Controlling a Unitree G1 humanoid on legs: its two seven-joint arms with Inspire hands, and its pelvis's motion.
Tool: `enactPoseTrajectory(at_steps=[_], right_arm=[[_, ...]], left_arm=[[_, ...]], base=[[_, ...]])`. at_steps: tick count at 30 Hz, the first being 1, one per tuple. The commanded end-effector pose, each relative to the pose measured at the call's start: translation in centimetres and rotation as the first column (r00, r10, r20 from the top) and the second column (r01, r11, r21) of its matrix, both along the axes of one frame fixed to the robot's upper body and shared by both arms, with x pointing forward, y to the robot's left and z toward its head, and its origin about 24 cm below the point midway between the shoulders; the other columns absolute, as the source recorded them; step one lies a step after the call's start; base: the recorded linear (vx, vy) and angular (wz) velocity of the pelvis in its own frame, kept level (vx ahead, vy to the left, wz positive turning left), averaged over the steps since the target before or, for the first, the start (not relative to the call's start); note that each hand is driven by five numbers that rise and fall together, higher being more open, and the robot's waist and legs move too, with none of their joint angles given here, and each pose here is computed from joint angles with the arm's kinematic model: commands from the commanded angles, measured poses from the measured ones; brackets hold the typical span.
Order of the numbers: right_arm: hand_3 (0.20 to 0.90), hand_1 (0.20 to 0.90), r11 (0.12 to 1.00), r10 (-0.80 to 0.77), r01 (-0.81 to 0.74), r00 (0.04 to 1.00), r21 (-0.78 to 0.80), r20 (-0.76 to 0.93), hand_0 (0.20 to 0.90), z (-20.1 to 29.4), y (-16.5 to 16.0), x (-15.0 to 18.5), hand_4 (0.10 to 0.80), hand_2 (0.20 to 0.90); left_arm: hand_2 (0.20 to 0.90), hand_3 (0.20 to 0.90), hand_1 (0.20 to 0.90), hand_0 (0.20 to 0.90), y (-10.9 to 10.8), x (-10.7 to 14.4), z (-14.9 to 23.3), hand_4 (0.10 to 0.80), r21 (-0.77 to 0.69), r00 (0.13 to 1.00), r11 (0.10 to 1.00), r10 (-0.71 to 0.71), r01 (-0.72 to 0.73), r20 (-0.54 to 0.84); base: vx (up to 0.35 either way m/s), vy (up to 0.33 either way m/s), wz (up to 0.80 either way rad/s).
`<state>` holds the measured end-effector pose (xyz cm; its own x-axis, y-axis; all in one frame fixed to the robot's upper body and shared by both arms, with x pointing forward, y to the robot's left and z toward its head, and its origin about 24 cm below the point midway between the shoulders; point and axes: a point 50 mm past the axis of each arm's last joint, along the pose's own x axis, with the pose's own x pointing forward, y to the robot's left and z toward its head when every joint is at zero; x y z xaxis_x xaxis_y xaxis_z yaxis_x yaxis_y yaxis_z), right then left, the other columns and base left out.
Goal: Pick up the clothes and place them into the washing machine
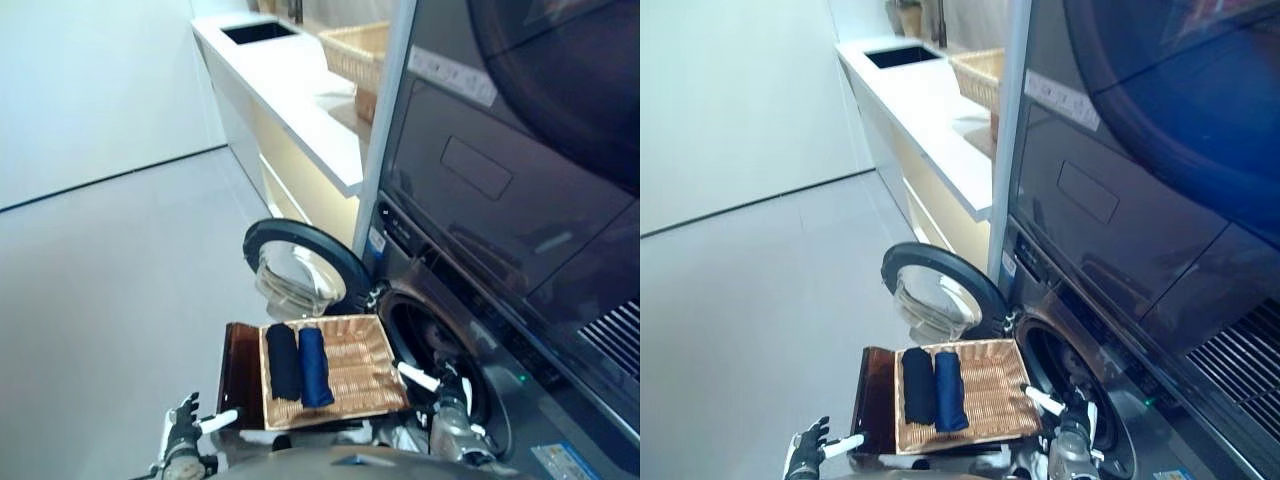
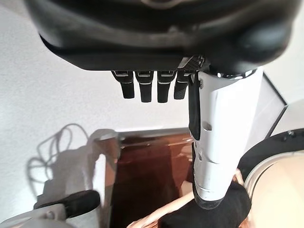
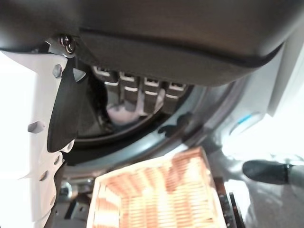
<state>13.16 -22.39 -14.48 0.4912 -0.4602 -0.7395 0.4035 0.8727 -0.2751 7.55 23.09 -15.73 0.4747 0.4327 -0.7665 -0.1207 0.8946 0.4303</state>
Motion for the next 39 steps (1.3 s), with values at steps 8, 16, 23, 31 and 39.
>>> enactPoseTrajectory(at_steps=[8,16,23,31,39], right_arm=[[0.900,0.900,1.000,0.013,-0.015,0.995,0.017,0.099,0.900,0.8,0.2,1.7,0.800,0.900],[0.900,0.900,0.999,0.039,-0.040,0.998,0.021,0.043,0.900,0.1,0.2,0.4,0.800,0.900],[0.900,0.900,0.998,0.058,-0.058,0.998,-0.004,0.024,0.900,0.1,-0.2,0.1,0.800,0.900],[0.900,0.900,0.999,0.037,-0.035,0.999,-0.031,0.039,0.900,0.7,-1.1,1.3,0.800,0.900],[0.900,0.900,0.999,0.037,-0.037,0.997,-0.006,0.062,0.900,1.1,-0.5,3.3,0.800,0.900]], left_arm=[[0.900,0.900,0.900,0.900,1.7,4.5,1.7,0.800,0.067,0.988,0.995,-0.084,0.076,0.131],[0.900,0.900,0.900,0.900,0.7,5.5,1.8,0.800,0.052,0.981,0.992,-0.124,0.118,0.148],[0.900,0.900,0.900,0.900,-1.2,4.8,1.0,0.800,-0.007,0.981,0.987,-0.158,0.160,0.114],[0.900,0.900,0.900,0.900,-1.3,6.2,1.4,0.800,0.021,0.974,0.983,-0.182,0.181,0.133],[0.900,0.900,0.900,0.900,0.5,7.3,2.2,0.800,0.073,0.970,0.978,-0.202,0.194,0.135]], base=[[-0.047,0.040,0.04],[-0.010,-0.067,0.40],[-0.082,-0.026,0.15],[0.049,0.144,0.19],[0.136,0.235,-0.11]])
